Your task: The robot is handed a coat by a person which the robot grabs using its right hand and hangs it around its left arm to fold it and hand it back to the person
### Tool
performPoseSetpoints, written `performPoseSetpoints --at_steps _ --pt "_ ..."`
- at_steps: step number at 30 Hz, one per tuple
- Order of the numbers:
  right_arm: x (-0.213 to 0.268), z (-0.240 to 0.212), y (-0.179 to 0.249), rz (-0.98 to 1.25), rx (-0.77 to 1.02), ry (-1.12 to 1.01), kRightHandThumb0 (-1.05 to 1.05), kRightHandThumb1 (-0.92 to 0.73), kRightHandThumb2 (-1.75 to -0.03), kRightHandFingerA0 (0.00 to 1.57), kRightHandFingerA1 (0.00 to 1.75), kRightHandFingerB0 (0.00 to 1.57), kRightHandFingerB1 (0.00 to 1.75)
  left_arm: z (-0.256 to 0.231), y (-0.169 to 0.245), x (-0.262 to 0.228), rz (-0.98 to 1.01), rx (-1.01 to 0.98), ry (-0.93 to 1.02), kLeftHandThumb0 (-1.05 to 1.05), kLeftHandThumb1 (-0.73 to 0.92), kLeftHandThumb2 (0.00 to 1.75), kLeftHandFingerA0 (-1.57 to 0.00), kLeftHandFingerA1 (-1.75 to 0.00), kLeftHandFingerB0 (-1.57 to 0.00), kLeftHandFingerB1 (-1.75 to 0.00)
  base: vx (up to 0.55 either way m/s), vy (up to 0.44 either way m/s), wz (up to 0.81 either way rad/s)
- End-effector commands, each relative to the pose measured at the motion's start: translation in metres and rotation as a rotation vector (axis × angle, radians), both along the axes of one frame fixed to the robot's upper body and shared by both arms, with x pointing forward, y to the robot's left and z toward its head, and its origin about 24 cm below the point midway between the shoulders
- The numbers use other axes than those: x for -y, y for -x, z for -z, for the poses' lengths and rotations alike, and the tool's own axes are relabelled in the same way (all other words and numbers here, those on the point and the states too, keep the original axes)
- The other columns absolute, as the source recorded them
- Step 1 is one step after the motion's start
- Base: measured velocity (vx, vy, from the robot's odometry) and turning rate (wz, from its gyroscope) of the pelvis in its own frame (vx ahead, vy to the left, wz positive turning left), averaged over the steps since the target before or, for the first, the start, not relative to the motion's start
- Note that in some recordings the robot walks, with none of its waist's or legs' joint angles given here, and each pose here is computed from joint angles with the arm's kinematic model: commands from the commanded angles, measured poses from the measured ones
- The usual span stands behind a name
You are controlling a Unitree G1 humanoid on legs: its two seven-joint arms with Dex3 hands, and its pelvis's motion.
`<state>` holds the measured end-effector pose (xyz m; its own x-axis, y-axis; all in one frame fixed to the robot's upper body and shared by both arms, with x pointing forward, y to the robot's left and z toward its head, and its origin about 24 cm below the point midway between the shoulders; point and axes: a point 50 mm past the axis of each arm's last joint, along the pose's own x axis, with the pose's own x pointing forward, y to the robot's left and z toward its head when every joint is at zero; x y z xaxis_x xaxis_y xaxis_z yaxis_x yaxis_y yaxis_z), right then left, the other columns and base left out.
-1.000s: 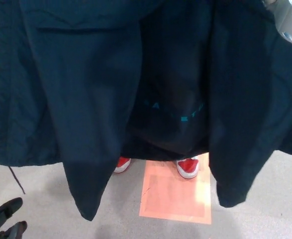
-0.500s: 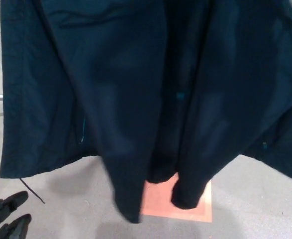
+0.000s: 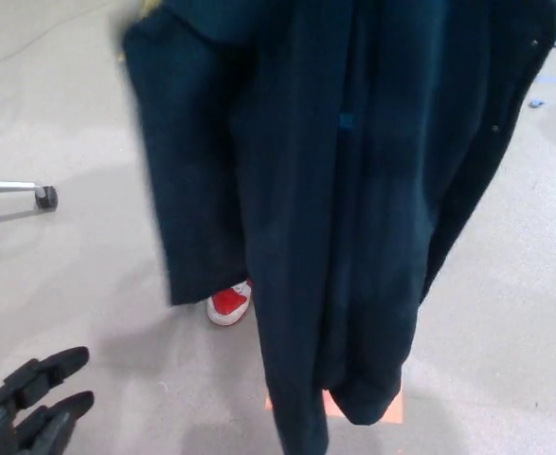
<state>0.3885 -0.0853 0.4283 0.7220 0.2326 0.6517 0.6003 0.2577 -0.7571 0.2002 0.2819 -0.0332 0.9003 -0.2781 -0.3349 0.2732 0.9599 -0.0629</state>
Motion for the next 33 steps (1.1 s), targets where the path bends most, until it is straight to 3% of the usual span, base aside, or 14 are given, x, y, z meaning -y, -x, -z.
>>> performPoseSetpoints --at_steps 1,6,7,8,9,12,13,16,17,18,19,23,24,33 --pt "-0.015 -0.025 0.017 -0.022 0.178 -0.020 -0.39 -0.85 -0.67 0.86 1.73 0.62 1.43 -0.004 0.005 0.003 0.087 -0.024 0.083 -0.75 0.88 0.67 -0.24 -0.35 -0.23 -0.32 0.00 0.000 0.00" --pt "-0.022 -0.028 0.021 -0.051 0.201 -0.014 -0.38 -0.82 -0.67 0.80 1.74 0.59 1.49 -0.015 0.003 0.016 0.241 -0.002 0.144 -0.75 0.90 0.67 -0.23 -0.34 -0.22 -0.31 0.00 0.000 0.00" --pt "-0.023 -0.028 0.021 -0.056 0.183 -0.018 -0.41 -0.82 -0.69 0.81 1.72 0.62 1.48 -0.019 0.002 0.022 0.274 -0.005 0.169 -0.37 0.50 1.08 -0.01 -0.48 -0.01 -0.47 0.00 0.000 0.00" --pt "-0.025 -0.028 0.020 -0.061 0.168 -0.023 -0.42 -0.81 -0.69 0.82 1.71 0.63 1.46 -0.022 0.003 0.026 0.313 -0.005 0.175 -0.86 0.74 1.04 -0.14 -0.46 -0.04 -0.39 0.00 0.000 0.00" --pt "-0.026 -0.028 0.020 -0.070 0.151 -0.029 -0.42 -0.82 -0.69 0.83 1.72 0.65 1.48 -0.027 0.004 0.032 0.386 0.004 0.174 -0.75 0.91 0.68 -0.11 -0.30 -0.09 -0.27 0.00 0.000 0.00" --pt "-0.029 -0.026 0.019 -0.083 0.138 -0.027 -0.39 -0.83 -0.68 0.82 1.74 0.64 1.50 -0.035 0.007 0.044 0.482 0.043 0.180 -0.73 0.73 1.08 -0.05 -0.44 -0.04 -0.39 0.00 0.000 0.00" --pt "-0.032 -0.024 0.019 -0.090 0.124 -0.019 -0.39 -0.81 -0.68 0.82 1.72 0.64 1.49 -0.042 0.008 0.056 0.543 0.058 0.188 -0.37 0.52 1.10 0.00 -0.48 0.00 -0.47 0.00 0.000 0.00" --pt "-0.037 -0.021 0.018 -0.097 0.110 -0.011 -0.38 -0.83 -0.66 0.81 1.72 0.61 1.44 -0.054 0.014 0.080 0.636 0.072 0.200 -0.37 0.51 1.09 0.00 -0.48 0.00 -0.47 0.00 0.000 0.00" --pt "-0.040 -0.020 0.018 -0.105 0.109 -0.005 -0.36 -0.82 -0.65 0.80 1.72 0.62 1.44 -0.057 0.014 0.088 0.670 0.078 0.213 -0.78 0.89 0.66 -0.16 -0.33 -0.11 -0.30 0.00 0.000 0.00" --pt "-0.042 -0.019 0.019 -0.112 0.109 0.004 -0.34 -0.77 -0.65 0.80 1.71 0.64 1.48 -0.061 0.014 0.095 0.695 0.081 0.211 -0.84 0.72 1.06 -0.14 -0.47 -0.03 -0.40 0.00 0.000 0.00" --pt "-0.046 -0.018 0.019 -0.135 0.100 0.005 -0.34 -0.73 -0.63 0.80 1.70 0.71 1.23 -0.066 0.012 0.106 0.732 0.093 0.204 -0.77 0.70 1.07 -0.05 -0.44 -0.04 -0.39 0.00 0.000 0.00" --pt "-0.060 -0.014 0.021 -0.191 0.075 -0.004 -0.33 -0.76 -0.66 0.81 1.66 0.69 1.25 -0.076 0.005 0.134 0.792 0.125 0.198 -0.79 0.90 0.68 -0.11 -0.33 -0.10 -0.29 0.00 0.000 0.00" --pt "-0.063 -0.013 0.022 -0.207 0.060 -0.015 -0.37 -0.80 -0.67 0.79 1.68 0.68 1.26 -0.078 0.003 0.140 0.795 0.128 0.200 -0.75 0.69 1.06 -0.04 -0.44 -0.04 -0.39 0.00 0.000 0.00" --pt "-0.100 -0.015 0.037 -0.387 -0.002 -0.033 -0.38 -0.85 -0.70 0.82 1.52 0.75 0.94 -0.079 -0.030 0.191 0.811 0.145 0.167 -0.73 0.69 1.07 -0.02 -0.39 -0.02 -0.36 0.00 0.000 0.00"
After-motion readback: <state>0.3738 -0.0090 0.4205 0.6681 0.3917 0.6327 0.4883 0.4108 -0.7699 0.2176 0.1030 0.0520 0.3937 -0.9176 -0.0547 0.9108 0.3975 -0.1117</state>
